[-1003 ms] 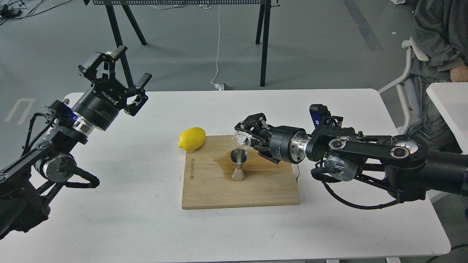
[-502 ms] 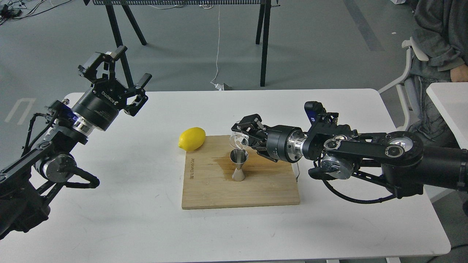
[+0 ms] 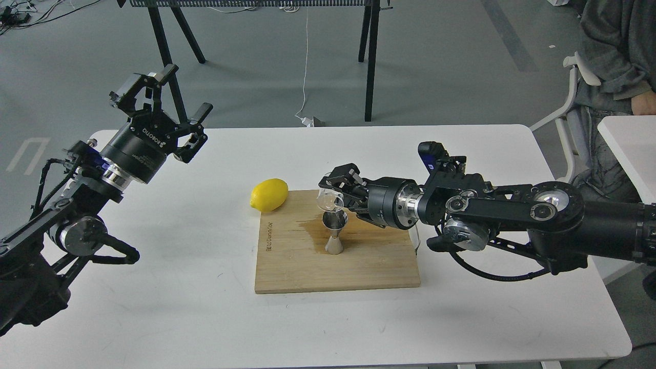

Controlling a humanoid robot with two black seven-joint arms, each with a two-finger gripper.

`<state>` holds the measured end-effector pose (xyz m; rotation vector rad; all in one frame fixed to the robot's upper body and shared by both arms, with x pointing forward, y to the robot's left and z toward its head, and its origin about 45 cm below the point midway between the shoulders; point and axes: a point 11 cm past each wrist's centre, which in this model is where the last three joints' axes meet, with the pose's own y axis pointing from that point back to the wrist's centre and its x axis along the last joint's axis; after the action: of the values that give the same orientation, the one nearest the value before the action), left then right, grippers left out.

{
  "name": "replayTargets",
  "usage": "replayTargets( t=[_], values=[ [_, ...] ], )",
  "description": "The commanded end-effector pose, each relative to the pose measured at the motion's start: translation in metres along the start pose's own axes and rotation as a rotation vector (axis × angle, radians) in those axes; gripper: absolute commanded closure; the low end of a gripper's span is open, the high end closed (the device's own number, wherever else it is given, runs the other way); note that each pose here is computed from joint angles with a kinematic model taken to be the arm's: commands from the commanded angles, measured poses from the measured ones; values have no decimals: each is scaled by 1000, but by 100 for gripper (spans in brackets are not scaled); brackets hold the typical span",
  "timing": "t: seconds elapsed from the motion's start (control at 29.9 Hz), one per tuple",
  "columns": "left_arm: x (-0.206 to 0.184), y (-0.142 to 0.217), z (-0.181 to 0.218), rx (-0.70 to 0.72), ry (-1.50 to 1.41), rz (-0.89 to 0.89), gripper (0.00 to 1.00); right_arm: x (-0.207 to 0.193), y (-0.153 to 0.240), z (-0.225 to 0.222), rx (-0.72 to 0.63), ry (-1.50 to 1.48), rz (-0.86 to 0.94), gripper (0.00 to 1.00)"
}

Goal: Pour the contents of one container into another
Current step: 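Tilt the clear glass with the right gripper to pour into the jigger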

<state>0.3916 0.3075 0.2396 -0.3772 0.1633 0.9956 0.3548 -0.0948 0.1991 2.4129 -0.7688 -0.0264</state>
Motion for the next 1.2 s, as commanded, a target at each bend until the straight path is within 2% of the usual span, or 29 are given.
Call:
replayTargets(
  t=[0.0, 1.17],
  values=[
    [-1, 0, -1, -1, 4, -1, 11, 0, 0, 1, -6, 23, -1, 58],
    [0, -1, -2, -2, 6, 5, 11, -10, -9, -7, -41, 292, -42, 58]
  ],
)
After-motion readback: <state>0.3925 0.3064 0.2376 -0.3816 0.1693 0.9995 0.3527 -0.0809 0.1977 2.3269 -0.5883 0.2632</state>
